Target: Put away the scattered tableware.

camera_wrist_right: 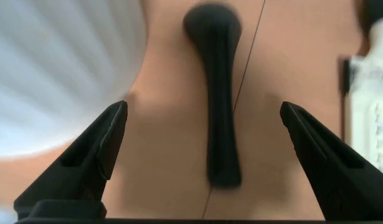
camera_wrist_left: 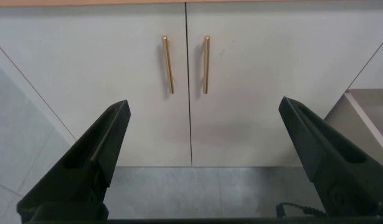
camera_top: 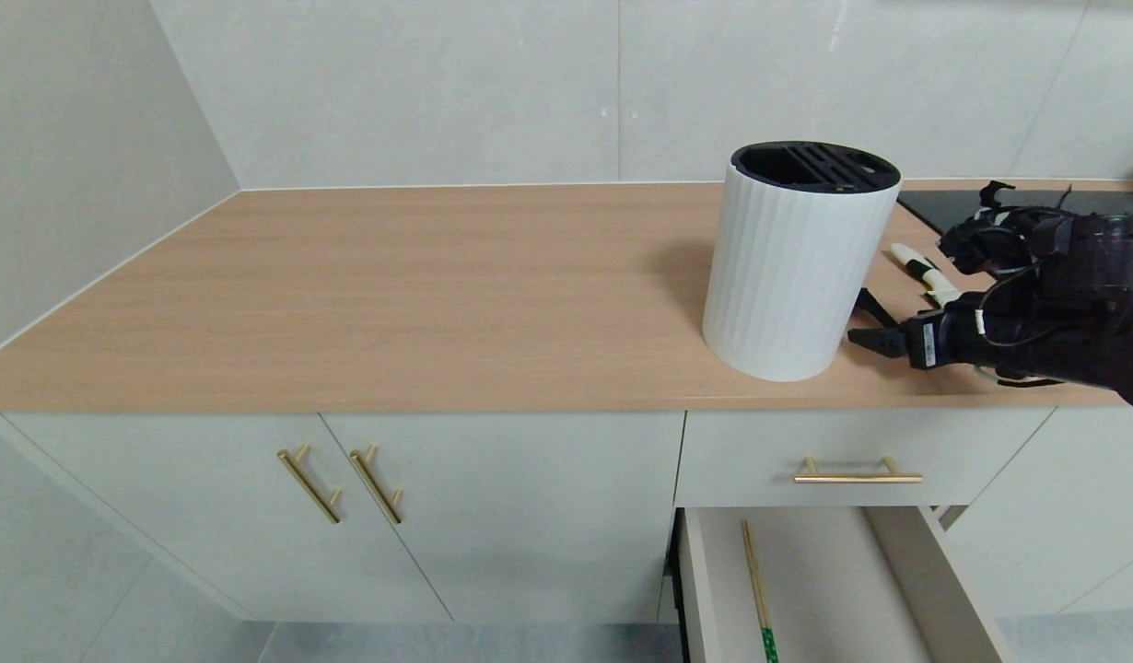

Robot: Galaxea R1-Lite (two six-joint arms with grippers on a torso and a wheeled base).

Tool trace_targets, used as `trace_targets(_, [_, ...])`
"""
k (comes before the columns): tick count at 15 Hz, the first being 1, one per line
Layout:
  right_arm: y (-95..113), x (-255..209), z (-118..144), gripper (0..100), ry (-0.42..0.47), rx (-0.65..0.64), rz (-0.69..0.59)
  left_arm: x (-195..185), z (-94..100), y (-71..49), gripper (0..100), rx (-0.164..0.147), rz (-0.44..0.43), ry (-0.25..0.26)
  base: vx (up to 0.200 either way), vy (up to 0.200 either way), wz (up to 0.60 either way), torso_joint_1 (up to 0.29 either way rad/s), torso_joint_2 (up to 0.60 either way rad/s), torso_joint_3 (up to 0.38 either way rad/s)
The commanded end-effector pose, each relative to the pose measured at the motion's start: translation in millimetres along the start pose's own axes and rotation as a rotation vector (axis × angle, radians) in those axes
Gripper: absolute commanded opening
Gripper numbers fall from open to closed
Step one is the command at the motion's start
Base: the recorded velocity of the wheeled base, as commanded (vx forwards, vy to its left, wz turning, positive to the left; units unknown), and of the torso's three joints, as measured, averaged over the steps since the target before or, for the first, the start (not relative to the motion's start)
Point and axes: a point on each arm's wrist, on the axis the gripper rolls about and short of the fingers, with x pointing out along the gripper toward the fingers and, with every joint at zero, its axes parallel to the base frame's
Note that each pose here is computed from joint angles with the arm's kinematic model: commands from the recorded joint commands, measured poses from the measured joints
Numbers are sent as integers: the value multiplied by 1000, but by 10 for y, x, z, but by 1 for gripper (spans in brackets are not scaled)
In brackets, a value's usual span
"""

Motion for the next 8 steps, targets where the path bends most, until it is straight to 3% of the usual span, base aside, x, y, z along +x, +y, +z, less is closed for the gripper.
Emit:
trace_targets(1, [-16,58,-45,100,12,4,0,0,0,0,100,0,0,1,0,0,0,0,0,0])
trace_targets(6, [-50,92,-54,100,-5,4,-12,0,0,0,100,0,0,1,0,0,0,0,0,0])
trace_targets(7, [-52,114,-72,0,1,5,-9,0,0,0,100,0,0,1,0,0,0,0,0,0])
trace_targets(8, [-53,127,-81,0,4,7,-9,0,0,0,100,0,0,1,0,0,0,0,0,0])
